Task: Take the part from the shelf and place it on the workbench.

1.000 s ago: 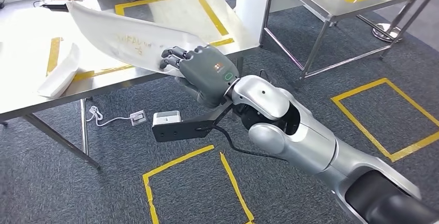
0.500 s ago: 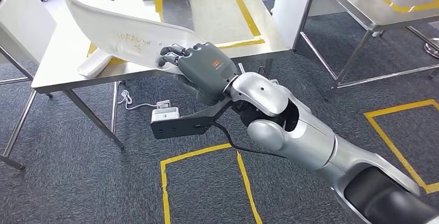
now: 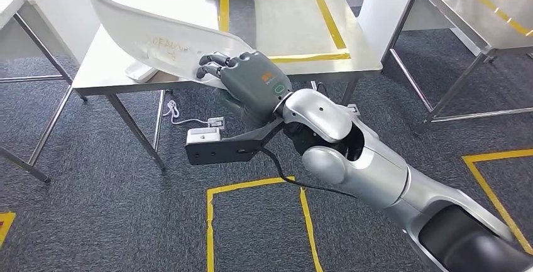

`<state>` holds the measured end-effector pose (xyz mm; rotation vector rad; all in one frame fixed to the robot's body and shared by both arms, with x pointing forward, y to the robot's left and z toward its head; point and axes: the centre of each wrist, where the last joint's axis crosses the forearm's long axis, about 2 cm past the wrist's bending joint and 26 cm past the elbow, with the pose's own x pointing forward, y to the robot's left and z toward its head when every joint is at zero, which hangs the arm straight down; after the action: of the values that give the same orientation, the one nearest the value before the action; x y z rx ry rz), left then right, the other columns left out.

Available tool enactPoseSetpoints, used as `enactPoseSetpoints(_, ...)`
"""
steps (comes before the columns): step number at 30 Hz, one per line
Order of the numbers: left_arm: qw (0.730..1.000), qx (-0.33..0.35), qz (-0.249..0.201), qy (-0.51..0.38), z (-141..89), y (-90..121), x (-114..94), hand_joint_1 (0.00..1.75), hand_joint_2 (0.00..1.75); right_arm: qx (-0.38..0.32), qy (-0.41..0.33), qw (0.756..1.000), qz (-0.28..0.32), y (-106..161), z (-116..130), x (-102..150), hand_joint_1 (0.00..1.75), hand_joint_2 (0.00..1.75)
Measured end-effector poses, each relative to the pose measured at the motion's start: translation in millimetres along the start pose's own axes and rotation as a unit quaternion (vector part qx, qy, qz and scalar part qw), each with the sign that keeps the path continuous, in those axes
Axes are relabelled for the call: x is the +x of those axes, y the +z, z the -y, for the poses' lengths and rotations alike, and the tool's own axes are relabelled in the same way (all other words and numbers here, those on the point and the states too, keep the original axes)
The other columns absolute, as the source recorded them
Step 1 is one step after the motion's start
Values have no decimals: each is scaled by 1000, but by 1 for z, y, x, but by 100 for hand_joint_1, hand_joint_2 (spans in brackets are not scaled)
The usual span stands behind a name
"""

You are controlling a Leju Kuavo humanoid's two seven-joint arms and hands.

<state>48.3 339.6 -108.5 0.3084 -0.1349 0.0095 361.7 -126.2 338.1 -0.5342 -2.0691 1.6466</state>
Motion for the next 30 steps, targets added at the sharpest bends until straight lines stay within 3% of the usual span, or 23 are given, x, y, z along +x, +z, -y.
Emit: enactPoseSetpoints(30,999,-40,-9,8,-1,-1,-1,0,175,4,1,1000,-1,-6,-2,9,175,175)
